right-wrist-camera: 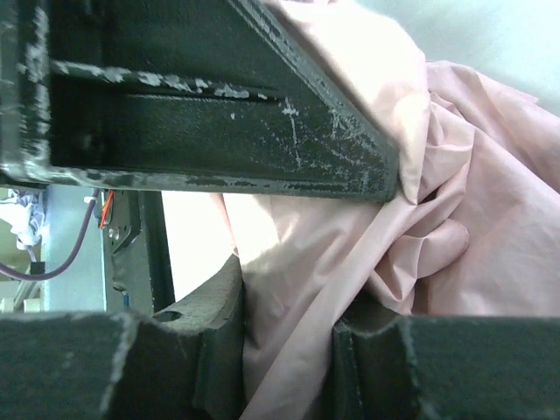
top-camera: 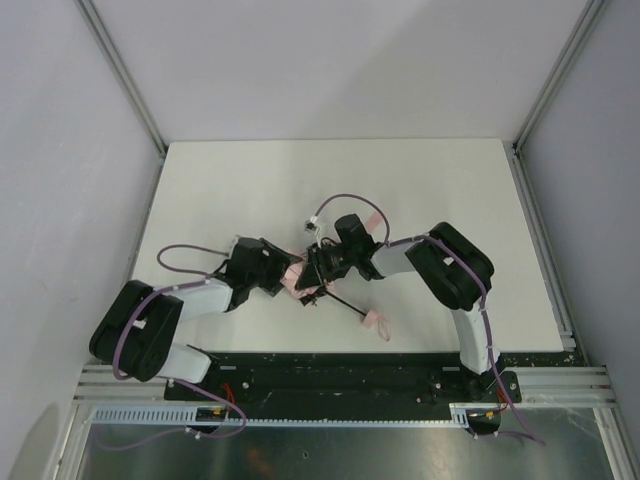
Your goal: Put away the umbrella
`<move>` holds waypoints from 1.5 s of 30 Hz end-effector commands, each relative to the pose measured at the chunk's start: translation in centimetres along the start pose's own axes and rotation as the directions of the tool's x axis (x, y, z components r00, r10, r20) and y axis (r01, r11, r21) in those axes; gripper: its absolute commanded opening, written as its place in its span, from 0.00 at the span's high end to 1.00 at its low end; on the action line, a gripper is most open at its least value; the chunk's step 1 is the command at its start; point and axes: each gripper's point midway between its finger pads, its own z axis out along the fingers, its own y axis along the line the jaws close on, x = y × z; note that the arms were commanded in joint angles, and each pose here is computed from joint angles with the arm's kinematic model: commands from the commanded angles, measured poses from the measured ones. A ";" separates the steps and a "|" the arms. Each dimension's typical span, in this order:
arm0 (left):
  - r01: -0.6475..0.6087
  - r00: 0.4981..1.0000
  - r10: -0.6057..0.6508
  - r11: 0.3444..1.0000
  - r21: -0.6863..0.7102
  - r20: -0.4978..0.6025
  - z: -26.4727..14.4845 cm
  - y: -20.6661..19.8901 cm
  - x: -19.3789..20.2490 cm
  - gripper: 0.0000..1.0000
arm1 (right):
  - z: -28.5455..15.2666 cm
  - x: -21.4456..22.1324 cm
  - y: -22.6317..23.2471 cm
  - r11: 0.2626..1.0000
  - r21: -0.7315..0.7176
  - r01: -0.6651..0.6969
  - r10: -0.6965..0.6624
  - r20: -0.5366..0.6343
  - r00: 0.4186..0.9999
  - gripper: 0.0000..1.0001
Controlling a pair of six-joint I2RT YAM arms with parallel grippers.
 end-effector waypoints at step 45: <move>0.084 0.996 -0.093 0.950 -0.300 -0.014 -3.2 9.2 1.9 0.97 | 1.5 6.3 -5.2 0.470 0.762 0.445 -0.359 -0.295 0.886 0.89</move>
